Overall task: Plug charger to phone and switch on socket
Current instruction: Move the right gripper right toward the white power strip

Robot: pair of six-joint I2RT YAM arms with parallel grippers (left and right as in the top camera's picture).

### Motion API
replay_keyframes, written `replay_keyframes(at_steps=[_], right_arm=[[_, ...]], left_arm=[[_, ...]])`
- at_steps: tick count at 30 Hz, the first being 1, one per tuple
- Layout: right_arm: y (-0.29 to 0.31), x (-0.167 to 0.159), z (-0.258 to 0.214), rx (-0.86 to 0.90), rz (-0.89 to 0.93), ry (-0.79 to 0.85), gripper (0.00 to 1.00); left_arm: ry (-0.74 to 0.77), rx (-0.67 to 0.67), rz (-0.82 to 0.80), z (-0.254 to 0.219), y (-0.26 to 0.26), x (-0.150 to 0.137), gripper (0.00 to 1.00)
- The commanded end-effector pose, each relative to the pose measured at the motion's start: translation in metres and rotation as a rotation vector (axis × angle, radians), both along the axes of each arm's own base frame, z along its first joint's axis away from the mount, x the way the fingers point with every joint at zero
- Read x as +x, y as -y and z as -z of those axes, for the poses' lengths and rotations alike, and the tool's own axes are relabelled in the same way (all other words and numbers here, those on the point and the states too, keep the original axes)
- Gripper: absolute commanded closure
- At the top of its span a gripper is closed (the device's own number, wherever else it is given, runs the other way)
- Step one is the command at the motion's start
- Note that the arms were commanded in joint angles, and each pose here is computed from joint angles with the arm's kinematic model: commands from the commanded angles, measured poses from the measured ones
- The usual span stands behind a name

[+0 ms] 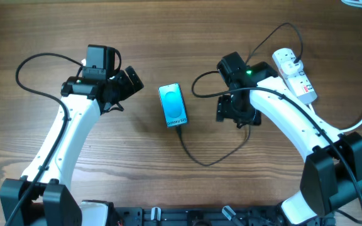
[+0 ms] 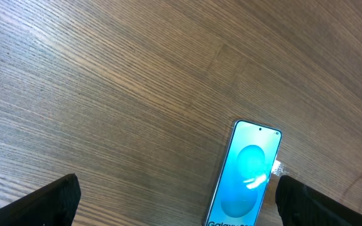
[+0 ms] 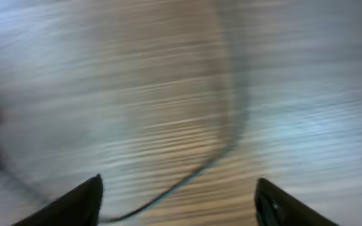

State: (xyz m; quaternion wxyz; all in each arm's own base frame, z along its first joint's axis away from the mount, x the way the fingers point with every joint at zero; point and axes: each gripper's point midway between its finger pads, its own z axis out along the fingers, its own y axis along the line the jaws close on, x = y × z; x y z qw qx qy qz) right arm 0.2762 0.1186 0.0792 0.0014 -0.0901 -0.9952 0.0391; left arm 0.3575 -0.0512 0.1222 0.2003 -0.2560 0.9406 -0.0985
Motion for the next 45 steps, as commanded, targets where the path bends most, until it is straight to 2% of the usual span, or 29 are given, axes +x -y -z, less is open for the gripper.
replay_keyframes(at_steps=[1,5,12,19,24,26,27,32,40,45], right_arm=[[0.037,0.015,-0.016,-0.179,0.201,0.131,0.17],[0.058,0.02,-0.016,-0.185,0.262,0.12,0.13],[0.113,0.029,-0.016,-0.188,0.449,0.112,0.11],[0.15,0.044,-0.016,-0.172,0.58,0.171,0.03],[0.156,0.057,-0.017,-0.15,0.608,0.221,0.0],[0.156,0.077,-0.02,-0.137,0.481,0.28,0.0],[0.156,0.09,-0.022,-0.13,0.433,0.325,0.0],[0.173,0.117,-0.033,-0.164,0.481,0.459,0.0],[0.243,0.114,-0.022,-0.343,0.613,0.464,0.01],[0.28,0.111,-0.014,-0.375,0.695,0.468,0.12]], left_arm=[[0.004,0.015,0.004,-0.001,-0.003,0.002,0.0],[0.004,0.015,0.004,-0.001,-0.003,0.002,0.0],[0.004,0.015,0.004,-0.001,-0.003,0.002,0.0],[0.004,0.015,0.004,-0.001,-0.003,0.002,0.0],[0.004,0.016,0.005,-0.001,-0.003,0.002,0.0],[0.004,0.016,0.004,-0.001,-0.003,0.002,0.0],[0.004,0.016,0.005,-0.001,-0.003,0.002,0.0],[0.004,0.016,0.005,-0.001,-0.003,0.002,0.0],[0.004,0.016,0.005,-0.001,-0.003,0.002,0.0],[0.004,0.016,0.005,-0.001,-0.003,0.002,0.0]])
